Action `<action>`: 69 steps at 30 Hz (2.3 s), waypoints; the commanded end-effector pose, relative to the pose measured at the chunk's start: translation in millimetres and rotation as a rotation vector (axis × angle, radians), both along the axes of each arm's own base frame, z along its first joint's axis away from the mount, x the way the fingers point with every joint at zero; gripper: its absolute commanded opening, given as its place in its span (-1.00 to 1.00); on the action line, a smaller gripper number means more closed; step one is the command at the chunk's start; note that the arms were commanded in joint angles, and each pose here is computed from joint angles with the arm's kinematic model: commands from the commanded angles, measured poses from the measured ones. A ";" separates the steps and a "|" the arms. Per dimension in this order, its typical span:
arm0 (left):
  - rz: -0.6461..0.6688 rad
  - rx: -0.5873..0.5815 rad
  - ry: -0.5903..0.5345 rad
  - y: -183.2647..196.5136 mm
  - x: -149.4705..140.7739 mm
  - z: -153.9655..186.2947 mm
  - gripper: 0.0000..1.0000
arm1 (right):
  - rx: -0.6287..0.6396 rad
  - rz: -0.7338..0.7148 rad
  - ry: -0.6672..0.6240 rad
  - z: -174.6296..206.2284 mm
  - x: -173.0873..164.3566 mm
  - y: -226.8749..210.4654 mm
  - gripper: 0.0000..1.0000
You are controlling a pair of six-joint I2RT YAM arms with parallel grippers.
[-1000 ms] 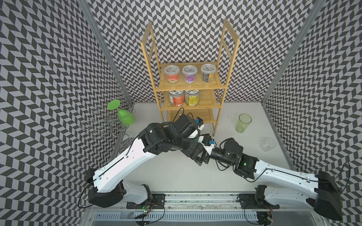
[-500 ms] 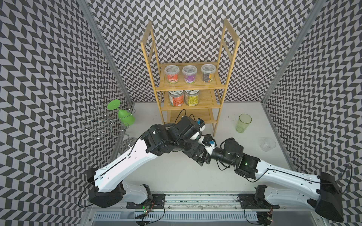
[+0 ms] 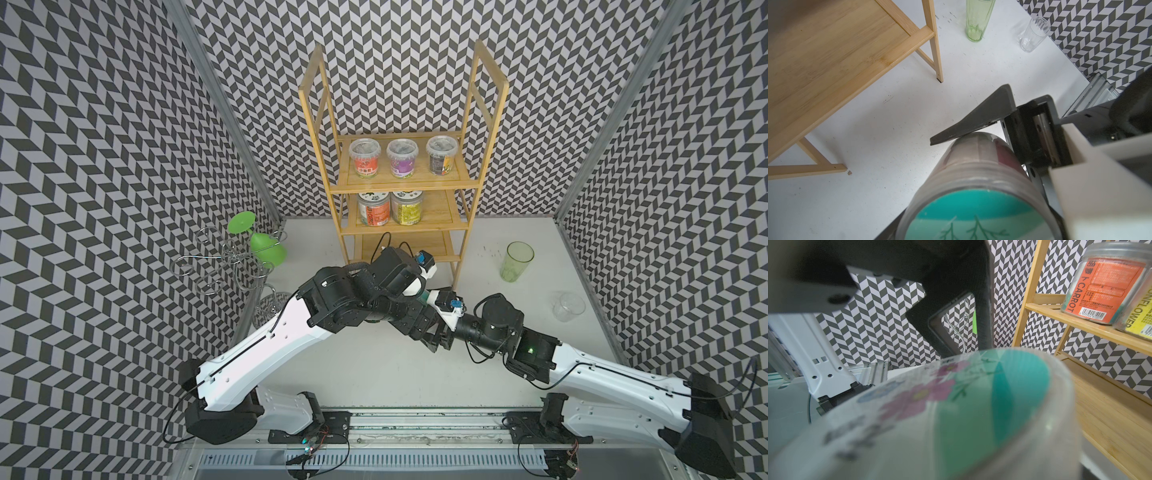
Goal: Place the seed container on the shelf
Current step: Pick up the seed jar at the center of the board, then place the seed jar on the shelf.
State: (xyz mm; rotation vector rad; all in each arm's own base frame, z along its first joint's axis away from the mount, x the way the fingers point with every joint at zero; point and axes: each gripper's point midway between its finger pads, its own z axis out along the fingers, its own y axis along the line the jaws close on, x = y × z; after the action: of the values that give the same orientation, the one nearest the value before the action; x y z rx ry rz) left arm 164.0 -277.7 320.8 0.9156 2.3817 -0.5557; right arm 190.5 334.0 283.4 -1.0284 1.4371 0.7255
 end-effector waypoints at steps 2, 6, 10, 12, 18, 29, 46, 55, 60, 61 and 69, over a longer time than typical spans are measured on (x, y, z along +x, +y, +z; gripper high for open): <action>-0.026 0.072 0.111 14.7 -21.8 -19.4 0.78 | 0.202 -0.048 -0.157 75.2 5.0 -14.8 0.59; -0.026 0.055 0.090 14.4 -20.2 -11.1 0.93 | 0.201 -0.047 -0.156 74.7 4.2 -15.9 0.51; -0.025 0.034 0.057 15.2 -18.3 0.3 0.99 | 0.200 -0.044 -0.150 73.6 3.2 -16.4 0.44; -0.020 0.024 0.036 16.9 -16.5 6.6 0.99 | 0.202 -0.046 -0.146 72.8 3.1 -17.1 0.43; -0.001 -0.027 -0.035 21.0 -11.4 31.9 0.99 | 0.192 -0.055 -0.124 66.1 4.6 -17.7 0.42; 0.012 -0.265 -0.165 31.7 -17.2 99.4 0.99 | 0.174 -0.112 -0.063 52.3 13.7 -20.7 0.41; 0.661 -0.469 -0.477 155.4 26.7 168.1 0.99 | 0.413 -0.566 0.007 123.5 79.2 -60.4 0.43; 0.739 -0.487 -0.513 177.8 25.7 165.7 0.99 | 0.419 -0.698 -0.035 137.9 112.8 -58.8 0.46; 0.748 -0.488 -0.529 184.7 23.9 167.8 0.99 | 0.434 -0.746 -0.048 140.9 131.5 -62.5 0.46; 0.747 -0.488 -0.531 185.2 23.7 168.4 0.99 | 0.430 -0.753 -0.053 141.2 135.1 -61.9 0.46; 0.738 -0.469 -0.560 188.7 23.3 171.8 0.99 | 0.426 -0.780 -0.077 144.4 153.6 -59.8 0.46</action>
State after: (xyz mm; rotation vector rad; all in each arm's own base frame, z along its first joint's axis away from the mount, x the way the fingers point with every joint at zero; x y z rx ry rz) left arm 186.9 -93.4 484.9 -0.0408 1.7998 -0.4564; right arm 342.9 281.9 387.5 -0.2080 1.4937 0.3364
